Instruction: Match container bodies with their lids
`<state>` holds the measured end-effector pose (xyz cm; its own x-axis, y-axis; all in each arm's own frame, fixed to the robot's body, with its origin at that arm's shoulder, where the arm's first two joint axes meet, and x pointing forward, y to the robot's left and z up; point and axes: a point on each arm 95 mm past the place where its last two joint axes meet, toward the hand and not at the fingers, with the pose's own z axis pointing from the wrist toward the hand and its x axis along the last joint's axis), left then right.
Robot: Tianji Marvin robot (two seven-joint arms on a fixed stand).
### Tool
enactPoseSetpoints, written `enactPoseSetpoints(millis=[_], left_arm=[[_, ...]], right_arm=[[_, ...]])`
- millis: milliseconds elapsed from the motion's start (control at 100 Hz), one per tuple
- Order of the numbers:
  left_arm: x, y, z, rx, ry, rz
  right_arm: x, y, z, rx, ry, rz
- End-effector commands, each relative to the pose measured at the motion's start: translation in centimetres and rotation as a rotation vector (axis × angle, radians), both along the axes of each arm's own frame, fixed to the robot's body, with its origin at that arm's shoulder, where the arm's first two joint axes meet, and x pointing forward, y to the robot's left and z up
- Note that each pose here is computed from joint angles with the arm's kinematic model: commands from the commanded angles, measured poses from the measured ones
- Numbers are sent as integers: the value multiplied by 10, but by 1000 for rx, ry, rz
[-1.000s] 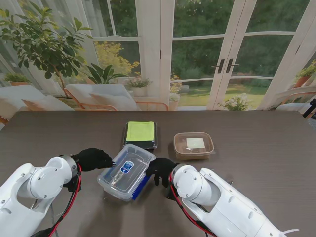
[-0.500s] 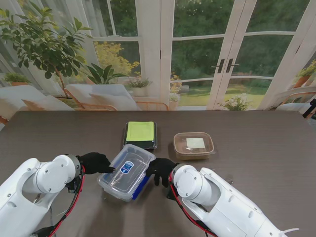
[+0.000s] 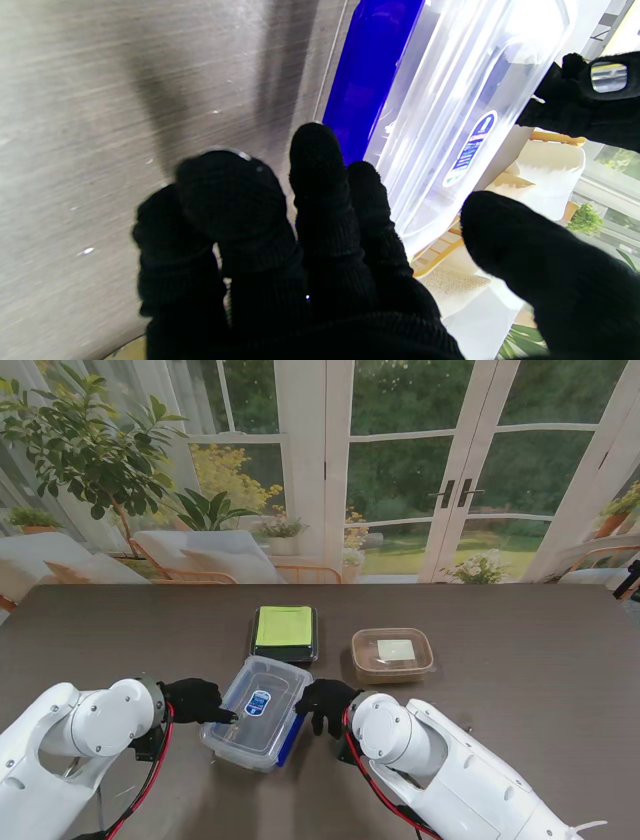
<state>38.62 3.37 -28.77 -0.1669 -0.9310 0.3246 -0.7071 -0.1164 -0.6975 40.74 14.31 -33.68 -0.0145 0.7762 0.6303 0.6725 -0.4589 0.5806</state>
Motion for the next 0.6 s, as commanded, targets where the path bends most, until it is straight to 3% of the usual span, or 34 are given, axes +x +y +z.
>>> enactPoseSetpoints(millis=[0, 590], left_arm=[[-14, -20, -9, -39, 60, -52], [-15, -36, -5, -97, 86, -89]], right_arm=[[-10, 9, -8, 9, 34, 32], [-4, 16, -6, 6, 19, 46]])
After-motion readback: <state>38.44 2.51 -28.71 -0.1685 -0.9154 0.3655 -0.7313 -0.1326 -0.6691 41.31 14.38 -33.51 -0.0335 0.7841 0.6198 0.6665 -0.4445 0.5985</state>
